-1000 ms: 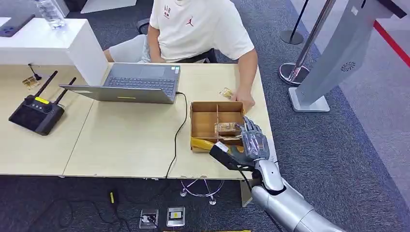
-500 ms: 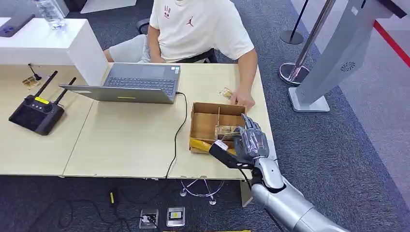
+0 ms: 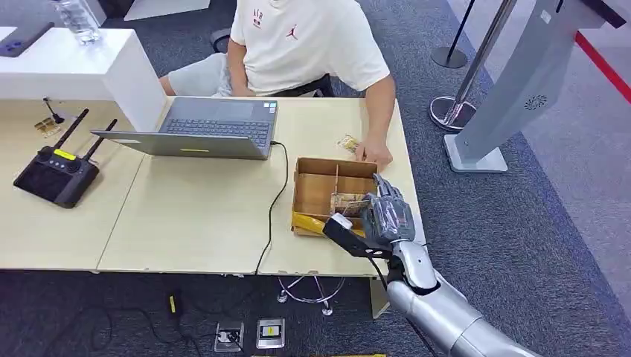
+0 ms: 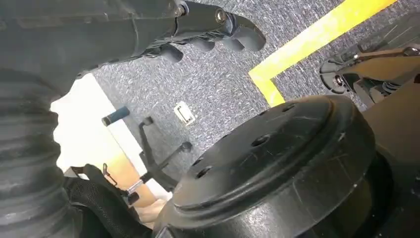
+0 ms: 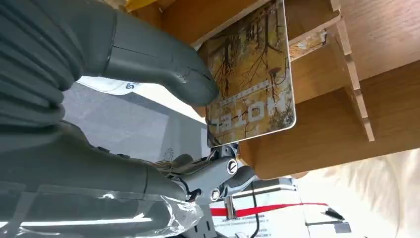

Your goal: Pass the card to the sensor for recognition and then transmit it.

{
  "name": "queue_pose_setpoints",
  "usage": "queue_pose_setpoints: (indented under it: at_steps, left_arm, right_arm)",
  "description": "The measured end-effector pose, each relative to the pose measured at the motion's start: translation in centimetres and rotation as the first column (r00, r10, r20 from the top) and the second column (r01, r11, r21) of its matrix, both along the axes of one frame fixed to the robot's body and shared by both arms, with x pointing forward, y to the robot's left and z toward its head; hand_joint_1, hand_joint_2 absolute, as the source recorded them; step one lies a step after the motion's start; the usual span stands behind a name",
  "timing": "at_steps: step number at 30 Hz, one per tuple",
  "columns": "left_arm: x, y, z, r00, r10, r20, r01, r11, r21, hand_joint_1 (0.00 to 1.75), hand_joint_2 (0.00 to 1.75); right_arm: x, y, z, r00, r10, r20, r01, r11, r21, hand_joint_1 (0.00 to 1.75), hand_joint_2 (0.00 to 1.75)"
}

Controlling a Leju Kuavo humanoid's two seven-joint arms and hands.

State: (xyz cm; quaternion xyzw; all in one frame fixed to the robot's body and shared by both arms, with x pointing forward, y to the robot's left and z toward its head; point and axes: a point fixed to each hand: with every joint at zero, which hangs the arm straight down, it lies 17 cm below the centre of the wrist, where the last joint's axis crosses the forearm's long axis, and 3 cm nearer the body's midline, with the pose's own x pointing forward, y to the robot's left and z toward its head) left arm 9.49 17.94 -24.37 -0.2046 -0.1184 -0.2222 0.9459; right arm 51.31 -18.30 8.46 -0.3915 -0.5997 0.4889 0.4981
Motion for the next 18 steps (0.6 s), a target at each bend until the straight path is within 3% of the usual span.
queue_pose_setpoints:
  at_steps: [18]
  left_arm:
    - [0.01, 0.04, -0.01, 1.0, -0.009, 0.001, 0.009, 1.0, 0.003, 0.0, 1.75]
  right_arm:
    - [0.19, -0.12, 0.49, 1.0, -0.005, 0.022, 0.005, 1.0, 0.003, 1.75, 1.75]
